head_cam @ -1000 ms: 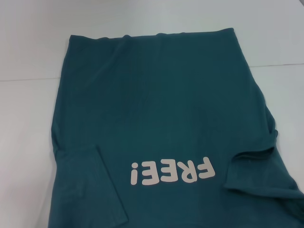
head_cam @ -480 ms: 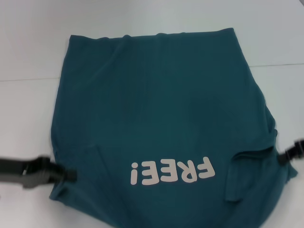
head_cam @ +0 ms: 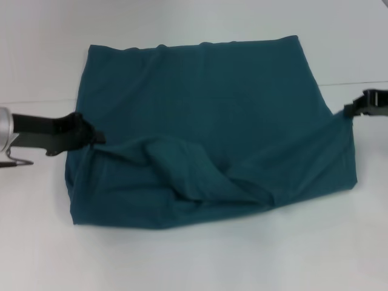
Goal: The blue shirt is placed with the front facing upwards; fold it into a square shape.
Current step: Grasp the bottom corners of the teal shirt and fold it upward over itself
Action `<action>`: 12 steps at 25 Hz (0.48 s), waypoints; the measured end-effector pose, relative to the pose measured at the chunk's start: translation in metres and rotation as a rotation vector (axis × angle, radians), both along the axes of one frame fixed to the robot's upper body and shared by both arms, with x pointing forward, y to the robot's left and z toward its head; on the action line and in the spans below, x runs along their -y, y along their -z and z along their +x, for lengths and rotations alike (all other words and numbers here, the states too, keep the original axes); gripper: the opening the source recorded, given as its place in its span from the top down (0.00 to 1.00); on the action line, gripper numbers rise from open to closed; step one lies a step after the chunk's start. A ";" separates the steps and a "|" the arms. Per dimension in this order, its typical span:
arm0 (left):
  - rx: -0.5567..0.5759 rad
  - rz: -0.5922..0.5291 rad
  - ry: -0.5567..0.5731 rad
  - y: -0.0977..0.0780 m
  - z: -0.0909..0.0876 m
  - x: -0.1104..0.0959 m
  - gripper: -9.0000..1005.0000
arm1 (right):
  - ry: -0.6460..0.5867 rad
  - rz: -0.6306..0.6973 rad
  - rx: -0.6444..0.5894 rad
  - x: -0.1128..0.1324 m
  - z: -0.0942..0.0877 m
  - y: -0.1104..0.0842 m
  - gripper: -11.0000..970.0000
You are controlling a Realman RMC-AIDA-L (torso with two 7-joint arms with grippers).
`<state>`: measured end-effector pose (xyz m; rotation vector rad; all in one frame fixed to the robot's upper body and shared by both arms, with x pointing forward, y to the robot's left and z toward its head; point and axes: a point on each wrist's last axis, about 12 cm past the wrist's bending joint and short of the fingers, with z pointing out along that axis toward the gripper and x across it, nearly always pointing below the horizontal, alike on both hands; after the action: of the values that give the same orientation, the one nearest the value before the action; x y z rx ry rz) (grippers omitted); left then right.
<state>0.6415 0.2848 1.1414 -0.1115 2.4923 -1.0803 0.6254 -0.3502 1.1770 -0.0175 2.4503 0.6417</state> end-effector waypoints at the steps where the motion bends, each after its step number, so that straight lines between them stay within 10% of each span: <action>1: 0.007 0.012 -0.008 -0.001 0.004 0.002 0.97 | 0.005 -0.004 0.011 -0.003 0.004 -0.001 0.96; 12: 0.124 0.200 -0.017 0.015 0.026 0.049 0.97 | 0.061 -0.075 0.047 -0.031 0.034 0.024 0.96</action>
<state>0.6674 0.2362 1.1262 -0.0067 2.4658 -0.8000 0.6596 -0.3194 1.1533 0.0120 2.4187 0.5171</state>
